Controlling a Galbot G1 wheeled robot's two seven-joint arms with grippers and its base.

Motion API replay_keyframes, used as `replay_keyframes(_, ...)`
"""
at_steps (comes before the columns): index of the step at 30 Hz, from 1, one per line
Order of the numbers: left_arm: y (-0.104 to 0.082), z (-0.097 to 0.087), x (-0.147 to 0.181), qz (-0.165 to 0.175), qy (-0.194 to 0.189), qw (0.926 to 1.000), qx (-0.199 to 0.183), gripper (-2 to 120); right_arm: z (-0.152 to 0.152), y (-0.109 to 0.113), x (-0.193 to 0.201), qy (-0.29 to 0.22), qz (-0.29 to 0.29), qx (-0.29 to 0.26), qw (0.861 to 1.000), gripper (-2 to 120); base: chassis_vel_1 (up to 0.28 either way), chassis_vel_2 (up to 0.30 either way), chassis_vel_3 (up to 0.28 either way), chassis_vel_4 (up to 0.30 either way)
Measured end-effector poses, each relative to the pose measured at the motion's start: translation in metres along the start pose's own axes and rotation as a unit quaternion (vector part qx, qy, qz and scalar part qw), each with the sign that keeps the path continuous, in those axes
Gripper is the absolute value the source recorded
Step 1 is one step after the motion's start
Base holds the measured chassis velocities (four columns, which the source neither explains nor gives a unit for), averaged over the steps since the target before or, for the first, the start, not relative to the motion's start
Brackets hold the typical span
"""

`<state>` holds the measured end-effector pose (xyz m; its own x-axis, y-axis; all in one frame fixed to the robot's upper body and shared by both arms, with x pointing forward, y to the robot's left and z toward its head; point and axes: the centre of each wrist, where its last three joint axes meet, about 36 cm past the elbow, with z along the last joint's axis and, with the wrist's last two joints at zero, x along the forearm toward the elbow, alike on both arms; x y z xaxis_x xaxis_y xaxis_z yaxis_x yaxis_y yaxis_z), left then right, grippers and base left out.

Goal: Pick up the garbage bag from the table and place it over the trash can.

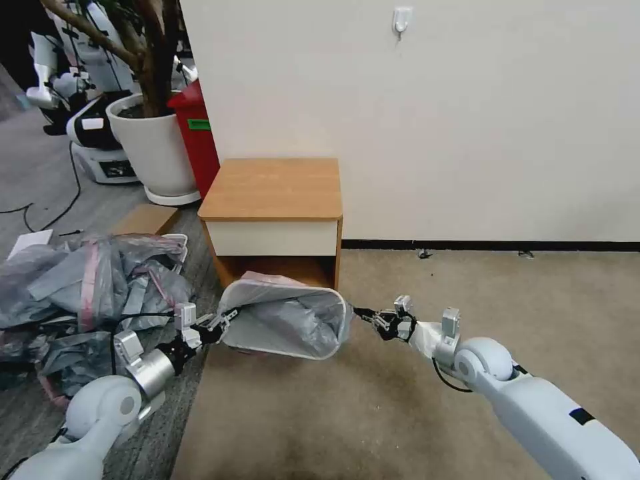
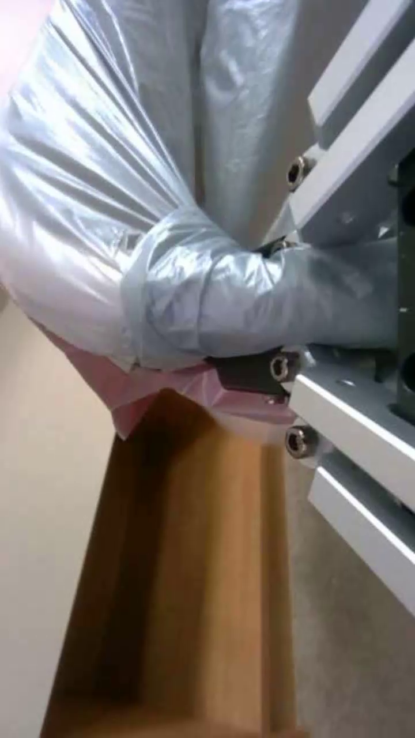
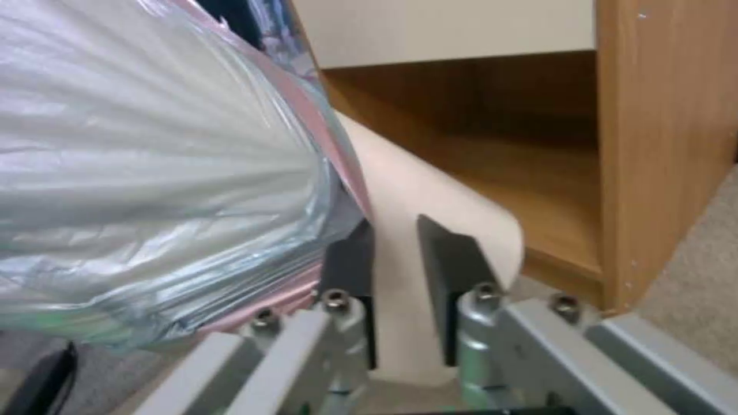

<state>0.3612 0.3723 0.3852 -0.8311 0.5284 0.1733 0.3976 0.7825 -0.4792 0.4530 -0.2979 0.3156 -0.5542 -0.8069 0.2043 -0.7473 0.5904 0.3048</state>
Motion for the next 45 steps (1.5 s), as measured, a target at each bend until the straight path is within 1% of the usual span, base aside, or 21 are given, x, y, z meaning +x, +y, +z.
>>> replay_keyframes(6,0.000,-0.003,0.000,-0.014,-0.007,0.9999,-0.004,3,-0.002,-0.002,0.006,-0.004,-0.027,0.001,1.000,44,0.000,0.000,0.000,0.000)
replay_keyframes(7,0.000,-0.003,0.000,-0.014,-0.007,0.9999,-0.004,3,-0.002,-0.002,0.006,-0.004,-0.027,0.001,1.000,44,0.000,0.000,0.000,0.000)
replay_keyframes(10,0.002,-0.008,0.001,-0.018,-0.010,0.9997,-0.010,3,-0.004,-0.006,0.013,-0.004,-0.043,0.004,0.999,58,0.000,0.000,0.000,0.000)
replay_keyframes(12,0.002,-0.009,0.001,-0.018,-0.010,0.9997,-0.010,3,-0.004,-0.006,0.014,-0.004,-0.044,0.004,0.999,62,0.000,0.000,0.000,0.000)
replay_keyframes(15,0.002,-0.010,0.000,-0.019,-0.012,0.9997,-0.012,3,-0.004,-0.008,0.019,-0.003,-0.039,0.005,0.999,75,0.000,0.000,0.000,0.000)
replay_keyframes(16,0.002,-0.010,0.000,-0.019,-0.012,0.9997,-0.012,3,-0.004,-0.008,0.019,-0.003,-0.039,0.005,0.999,75,0.000,0.000,0.000,0.000)
replay_keyframes(19,0.002,-0.010,0.000,-0.022,-0.013,0.9996,-0.011,3,-0.004,-0.010,0.024,-0.003,-0.031,0.007,0.999,89,0.000,0.000,0.000,0.000)
replay_keyframes(20,0.002,-0.010,0.000,-0.022,-0.013,0.9996,-0.011,3,-0.004,-0.010,0.024,-0.003,-0.031,0.007,0.999,89,0.000,0.000,0.000,0.000)
replay_keyframes(23,0.000,-0.010,-0.002,-0.041,-0.014,0.9990,-0.015,3,-0.008,-0.010,0.031,-0.007,0.000,0.019,1.000,99,0.000,0.000,0.000,0.000)
replay_keyframes(28,-0.004,-0.008,-0.004,-0.074,-0.011,0.9969,-0.024,3,-0.020,-0.007,0.038,-0.016,0.050,0.051,0.997,100,0.000,0.000,0.000,0.000)
replay_keyframes(30,-0.013,-0.003,-0.008,-0.109,-0.006,0.9935,-0.034,3,-0.042,0.010,0.045,-0.026,0.084,0.125,0.988,98,0.000,0.000,0.000,0.000)
replay_keyframes(32,-0.015,-0.002,-0.009,-0.115,-0.005,0.9928,-0.035,3,-0.046,0.015,0.045,-0.028,0.087,0.138,0.986,96,0.000,0.000,0.000,0.000)
replay_keyframes(34,-0.029,-0.001,-0.017,-0.161,-0.002,0.9862,-0.039,3,-0.068,0.046,0.047,-0.034,0.098,0.224,0.969,84,0.000,0.000,0.000,0.000)
replay_keyframes(35,-0.032,-0.001,-0.019,-0.168,-0.001,0.9850,-0.040,3,-0.071,0.050,0.047,-0.035,0.097,0.236,0.966,82,0.000,0.000,0.000,0.000)
replay_keyframes(36,-0.041,0.000,-0.022,-0.184,0.002,0.9821,-0.042,3,-0.082,0.064,0.046,-0.037,0.092,0.275,0.956,78,0.000,0.000,0.000,0.000)
replay_keyframes(37,-0.041,0.000,-0.022,-0.184,0.002,0.9821,-0.042,3,-0.082,0.064,0.046,-0.037,0.092,0.275,0.956,78,0.000,0.000,0.000,0.000)
replay_keyframes(40,-0.063,0.005,-0.026,-0.217,0.011,0.9747,-0.054,2,-0.102,0.099,0.038,-0.046,0.067,0.348,0.934,62,0.000,0.000,0.000,0.000)
replay_keyframes(41,-0.063,0.005,-0.026,-0.217,0.011,0.9747,-0.054,2,-0.102,0.099,0.038,-0.046,0.067,0.348,0.934,62,0.000,0.000,0.000,0.000)
replay_keyframes(43,-0.075,0.011,-0.025,-0.226,0.017,0.9717,-0.067,2,-0.109,0.124,0.031,-0.052,0.042,0.381,0.922,51,0.000,0.000,0.000,0.000)
replay_keyframes(44,-0.075,0.011,-0.025,-0.226,0.017,0.9717,-0.067,2,-0.109,0.124,0.031,-0.052,0.042,0.381,0.922,51,0.000,0.000,0.000,0.000)
replay_keyframes(45,-0.079,0.012,-0.023,-0.228,0.017,0.9704,-0.078,2,-0.112,0.133,0.027,-0.052,0.029,0.393,0.918,45,0.000,0.000,0.000,0.000)
